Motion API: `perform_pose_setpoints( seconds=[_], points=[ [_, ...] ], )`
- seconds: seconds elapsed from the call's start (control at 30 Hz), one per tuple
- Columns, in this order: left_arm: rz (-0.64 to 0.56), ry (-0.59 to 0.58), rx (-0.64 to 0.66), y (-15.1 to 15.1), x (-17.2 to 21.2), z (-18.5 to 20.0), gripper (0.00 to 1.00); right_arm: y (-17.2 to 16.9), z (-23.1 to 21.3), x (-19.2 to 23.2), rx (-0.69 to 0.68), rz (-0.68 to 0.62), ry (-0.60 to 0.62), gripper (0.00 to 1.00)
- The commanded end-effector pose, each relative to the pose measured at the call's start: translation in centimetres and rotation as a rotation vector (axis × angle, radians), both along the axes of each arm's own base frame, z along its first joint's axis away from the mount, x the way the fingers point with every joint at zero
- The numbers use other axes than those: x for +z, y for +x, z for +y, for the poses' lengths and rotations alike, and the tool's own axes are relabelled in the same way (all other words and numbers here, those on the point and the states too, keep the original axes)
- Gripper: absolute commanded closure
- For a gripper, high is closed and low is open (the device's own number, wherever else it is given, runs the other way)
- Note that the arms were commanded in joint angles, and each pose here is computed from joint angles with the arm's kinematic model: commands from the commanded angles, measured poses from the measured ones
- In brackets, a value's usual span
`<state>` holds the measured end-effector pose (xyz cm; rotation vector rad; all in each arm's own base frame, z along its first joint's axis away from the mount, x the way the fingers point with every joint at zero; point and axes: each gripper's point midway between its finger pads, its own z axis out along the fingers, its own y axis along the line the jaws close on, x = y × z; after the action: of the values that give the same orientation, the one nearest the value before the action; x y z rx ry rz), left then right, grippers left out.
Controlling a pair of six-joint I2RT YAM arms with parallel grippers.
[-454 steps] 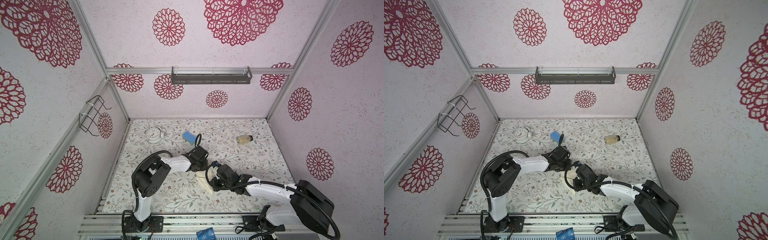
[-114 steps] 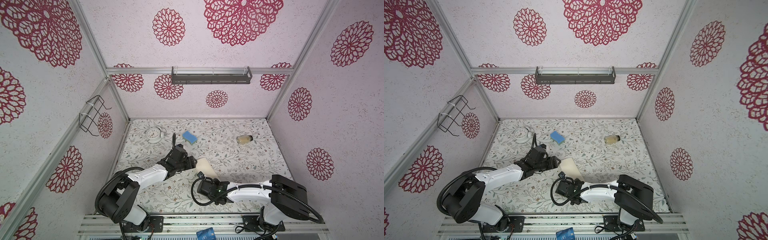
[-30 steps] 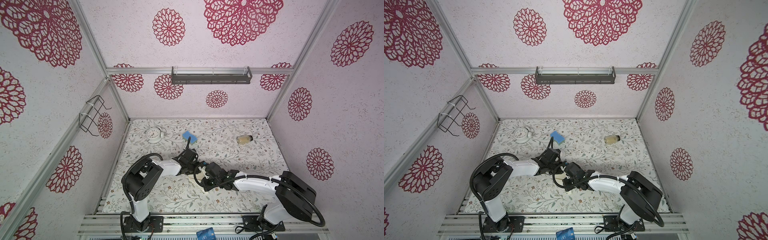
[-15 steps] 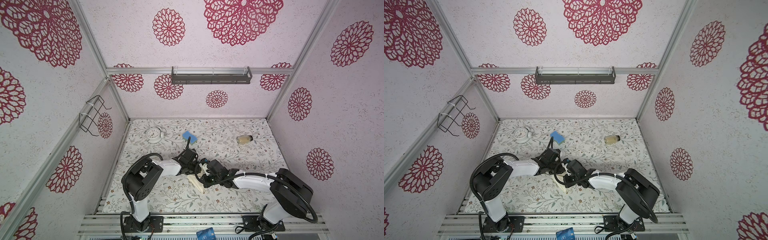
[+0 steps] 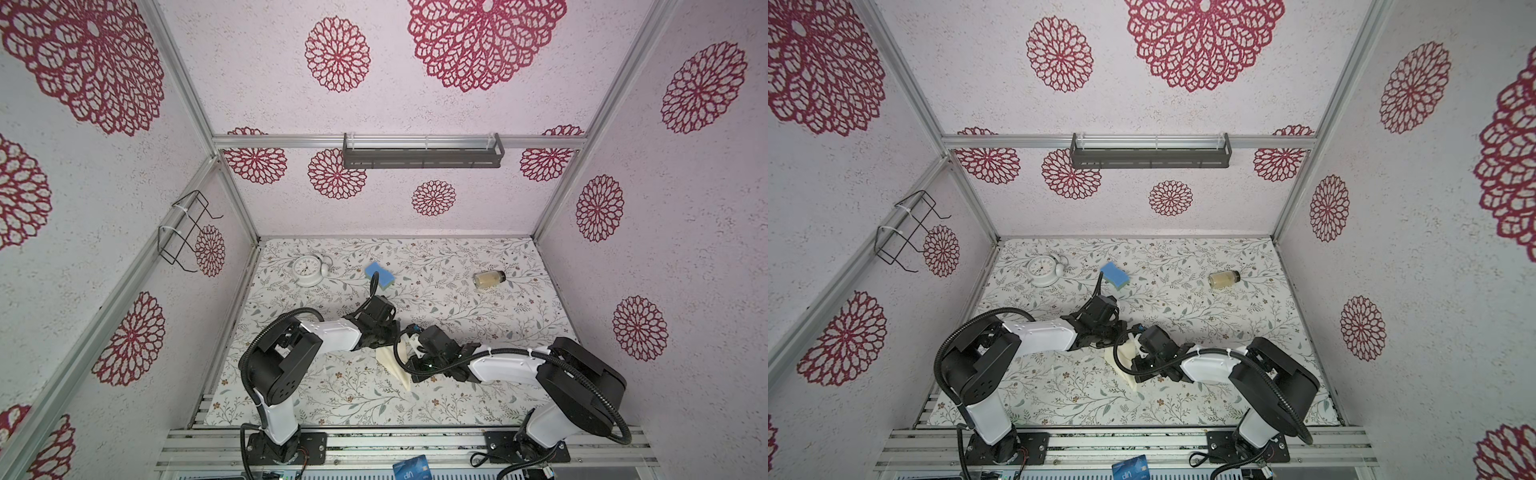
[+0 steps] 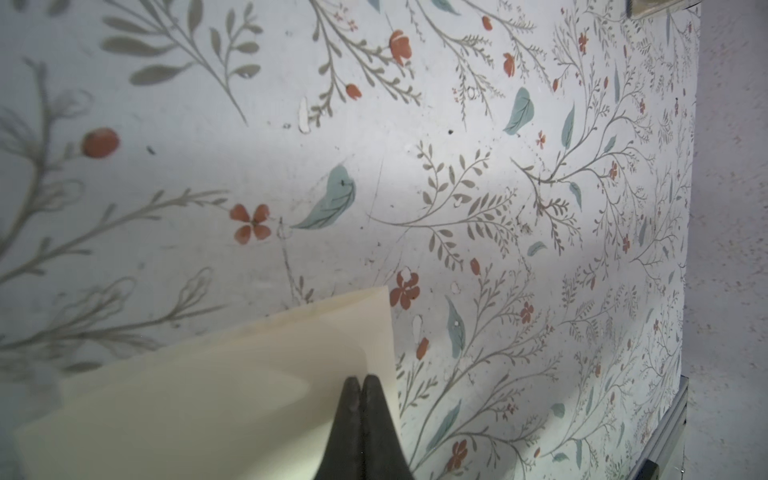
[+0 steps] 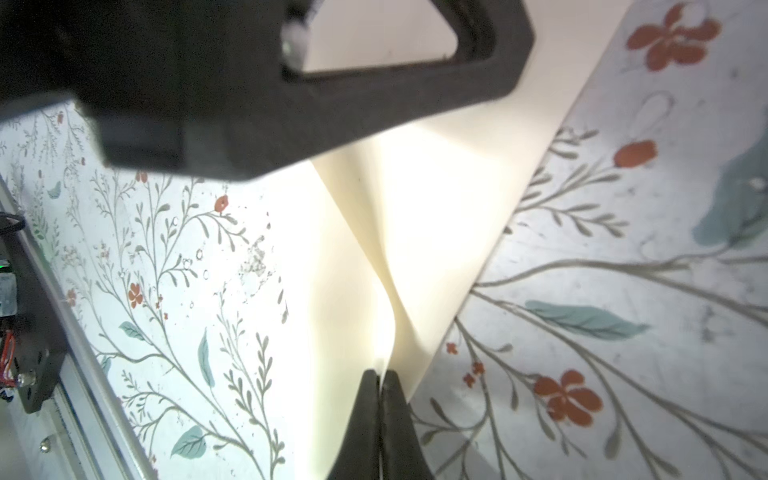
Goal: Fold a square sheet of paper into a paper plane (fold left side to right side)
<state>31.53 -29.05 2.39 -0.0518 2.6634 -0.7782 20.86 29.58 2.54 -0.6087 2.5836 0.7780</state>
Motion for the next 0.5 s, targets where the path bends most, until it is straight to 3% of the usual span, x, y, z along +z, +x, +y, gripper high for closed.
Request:
perform_pose_setpoints(
  seconds=[0.0, 0.47],
  points=[
    [-0.023, 0.006, 0.037, 0.7, 1.0, 0.7, 1.0, 0.1, 0.4, 0.6, -0.005, 0.01, 0.027, 0.98],
    [0.027, 0.067, 0.028, -1.2, -2.1, 2.4, 1.0, 0.5, 1.5, 1.4, 0.029, -0.005, 0.052, 0.96]
  ],
)
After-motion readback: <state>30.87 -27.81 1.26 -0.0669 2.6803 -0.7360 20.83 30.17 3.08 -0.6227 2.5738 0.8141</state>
